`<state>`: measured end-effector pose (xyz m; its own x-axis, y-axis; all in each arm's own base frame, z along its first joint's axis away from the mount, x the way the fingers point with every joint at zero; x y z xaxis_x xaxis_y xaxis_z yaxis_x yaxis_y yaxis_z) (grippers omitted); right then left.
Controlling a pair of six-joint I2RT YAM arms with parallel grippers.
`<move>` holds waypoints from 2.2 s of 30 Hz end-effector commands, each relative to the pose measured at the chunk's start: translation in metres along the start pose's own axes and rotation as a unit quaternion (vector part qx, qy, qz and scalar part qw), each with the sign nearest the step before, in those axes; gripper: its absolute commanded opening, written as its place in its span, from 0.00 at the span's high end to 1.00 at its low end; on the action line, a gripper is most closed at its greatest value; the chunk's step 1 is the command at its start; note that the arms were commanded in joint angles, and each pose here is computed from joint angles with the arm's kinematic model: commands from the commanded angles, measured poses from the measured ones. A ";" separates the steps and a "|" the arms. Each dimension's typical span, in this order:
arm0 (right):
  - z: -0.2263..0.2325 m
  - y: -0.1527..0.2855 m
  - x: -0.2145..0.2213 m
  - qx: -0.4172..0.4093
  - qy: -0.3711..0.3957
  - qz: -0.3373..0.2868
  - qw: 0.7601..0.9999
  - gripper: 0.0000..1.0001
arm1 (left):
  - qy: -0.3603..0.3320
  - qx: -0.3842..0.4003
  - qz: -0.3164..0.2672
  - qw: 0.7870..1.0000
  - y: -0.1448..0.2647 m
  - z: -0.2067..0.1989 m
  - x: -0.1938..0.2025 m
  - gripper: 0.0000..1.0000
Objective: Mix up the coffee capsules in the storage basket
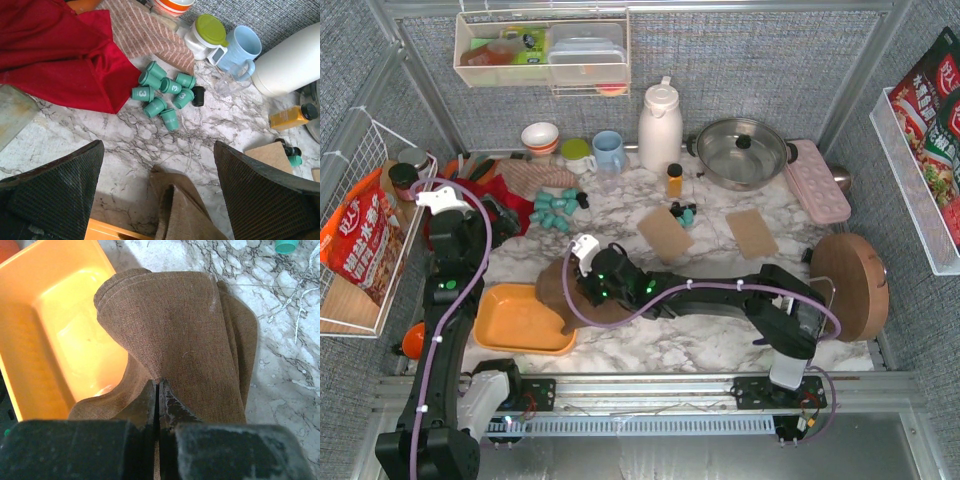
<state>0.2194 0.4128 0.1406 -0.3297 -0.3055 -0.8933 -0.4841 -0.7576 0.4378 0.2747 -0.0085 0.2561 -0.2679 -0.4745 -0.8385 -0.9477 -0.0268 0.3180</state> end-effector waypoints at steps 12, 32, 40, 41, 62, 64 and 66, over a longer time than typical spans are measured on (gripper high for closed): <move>-0.004 0.030 -0.043 0.024 0.008 -0.047 0.999 1.00 | 0.003 0.008 -0.003 1.000 0.000 -0.002 -0.002 0.01; -0.132 0.136 -0.145 0.281 0.112 -0.128 0.944 1.00 | 0.001 0.005 -0.005 1.000 0.000 -0.001 -0.002 0.01; -0.211 0.189 -0.209 0.386 0.117 -0.197 0.894 1.00 | 0.000 0.004 -0.006 1.000 0.001 -0.001 -0.003 0.01; -0.220 0.195 -0.217 0.401 0.120 -0.206 0.885 1.00 | 0.001 0.003 -0.006 1.000 0.001 -0.001 -0.003 0.01; -0.476 0.258 -0.233 0.637 0.067 -0.226 0.734 1.00 | -0.003 -0.001 0.000 1.000 -0.001 0.001 0.000 0.01; -0.502 0.245 -0.206 0.651 0.054 -0.184 0.734 1.00 | -0.003 -0.001 -0.002 1.000 0.000 0.001 -0.001 0.01; -0.522 0.232 -0.179 0.652 0.045 -0.136 0.744 1.00 | -0.002 -0.001 -0.001 1.000 0.000 0.002 0.000 0.01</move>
<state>0.5725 0.0072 0.3814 0.0473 -0.3239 -0.9449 -0.9289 0.3335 -0.1608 0.2745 -0.0071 0.2550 -0.2694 -0.4744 -0.8381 -0.9461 -0.0322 0.3223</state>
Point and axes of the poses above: each gripper's point midway between its finger pads, its own y axis back along the fingers, its own z axis along the line the jaws close on, x = y × z, the point moved 5 cm from there along y, back along the fingers, and after that the axes turned 3 degrees about y, right-handed, at the moved point
